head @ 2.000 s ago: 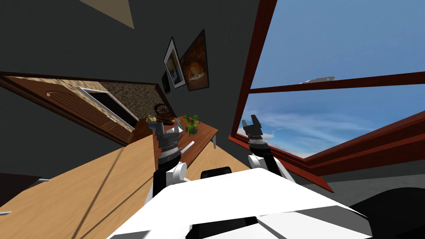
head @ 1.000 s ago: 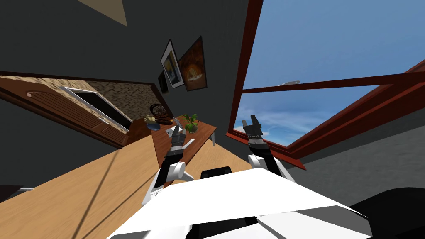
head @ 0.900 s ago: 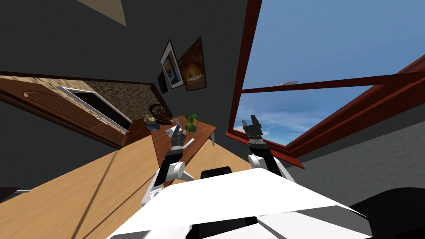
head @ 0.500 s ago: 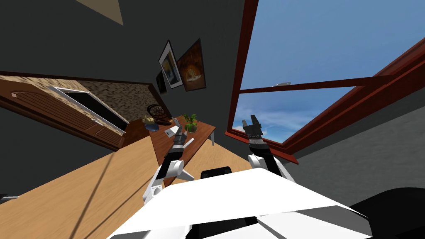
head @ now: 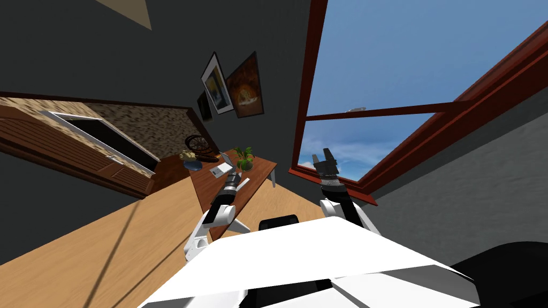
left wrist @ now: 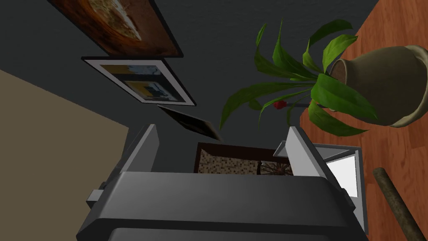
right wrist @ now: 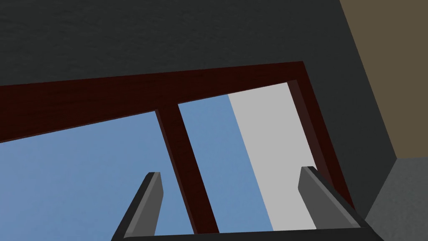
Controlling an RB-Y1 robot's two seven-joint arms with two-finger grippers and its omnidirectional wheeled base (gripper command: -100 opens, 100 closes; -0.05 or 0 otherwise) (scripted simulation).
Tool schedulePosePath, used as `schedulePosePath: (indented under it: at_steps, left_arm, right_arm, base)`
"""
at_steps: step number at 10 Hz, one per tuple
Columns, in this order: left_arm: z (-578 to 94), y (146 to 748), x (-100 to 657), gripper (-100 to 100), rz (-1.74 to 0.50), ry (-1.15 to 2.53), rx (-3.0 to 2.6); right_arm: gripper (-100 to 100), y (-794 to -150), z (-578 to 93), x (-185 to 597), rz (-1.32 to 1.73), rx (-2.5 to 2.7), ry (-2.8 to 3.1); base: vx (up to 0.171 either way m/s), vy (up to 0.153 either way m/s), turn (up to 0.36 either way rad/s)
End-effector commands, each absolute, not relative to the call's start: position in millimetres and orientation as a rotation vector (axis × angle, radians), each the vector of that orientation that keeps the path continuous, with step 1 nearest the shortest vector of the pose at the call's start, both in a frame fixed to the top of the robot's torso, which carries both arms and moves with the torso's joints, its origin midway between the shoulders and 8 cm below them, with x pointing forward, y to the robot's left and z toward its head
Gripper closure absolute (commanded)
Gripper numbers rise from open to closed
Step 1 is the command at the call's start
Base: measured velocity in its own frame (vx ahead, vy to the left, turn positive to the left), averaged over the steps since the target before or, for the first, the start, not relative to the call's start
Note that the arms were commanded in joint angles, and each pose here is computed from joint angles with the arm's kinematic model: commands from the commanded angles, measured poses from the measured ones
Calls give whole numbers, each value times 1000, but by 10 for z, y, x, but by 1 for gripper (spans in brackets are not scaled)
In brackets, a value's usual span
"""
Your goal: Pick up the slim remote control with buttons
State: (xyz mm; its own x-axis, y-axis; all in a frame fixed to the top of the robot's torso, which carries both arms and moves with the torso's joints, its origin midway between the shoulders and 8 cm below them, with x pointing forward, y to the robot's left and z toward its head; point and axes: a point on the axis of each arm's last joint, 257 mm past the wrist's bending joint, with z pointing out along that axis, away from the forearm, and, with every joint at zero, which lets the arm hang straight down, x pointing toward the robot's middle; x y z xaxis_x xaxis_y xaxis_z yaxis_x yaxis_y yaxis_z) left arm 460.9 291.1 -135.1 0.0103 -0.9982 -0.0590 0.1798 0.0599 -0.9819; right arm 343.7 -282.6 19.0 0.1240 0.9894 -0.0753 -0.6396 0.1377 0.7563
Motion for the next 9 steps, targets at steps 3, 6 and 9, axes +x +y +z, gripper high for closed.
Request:
schedulePosePath:
  at_steps: [3,6,9]
  left_arm:
    - [-1768,3200,4792,-100,-1167,1182,-1153]
    - [-2097,3390,4844,-100,-1104,1235,-1247]
    - [-2369,3581,4870,-100,-1043,1276,-1334]
  right_arm:
    - [0,-2826,190,3437,1317,648,674]
    - [0,-2826,190,3438,1317,648,674]
    - [0,-2826,190,3437,1317,648,674]
  base:
    - [-21,9,-78]
    - [-14,5,-65]
    - [-5,0,-49]
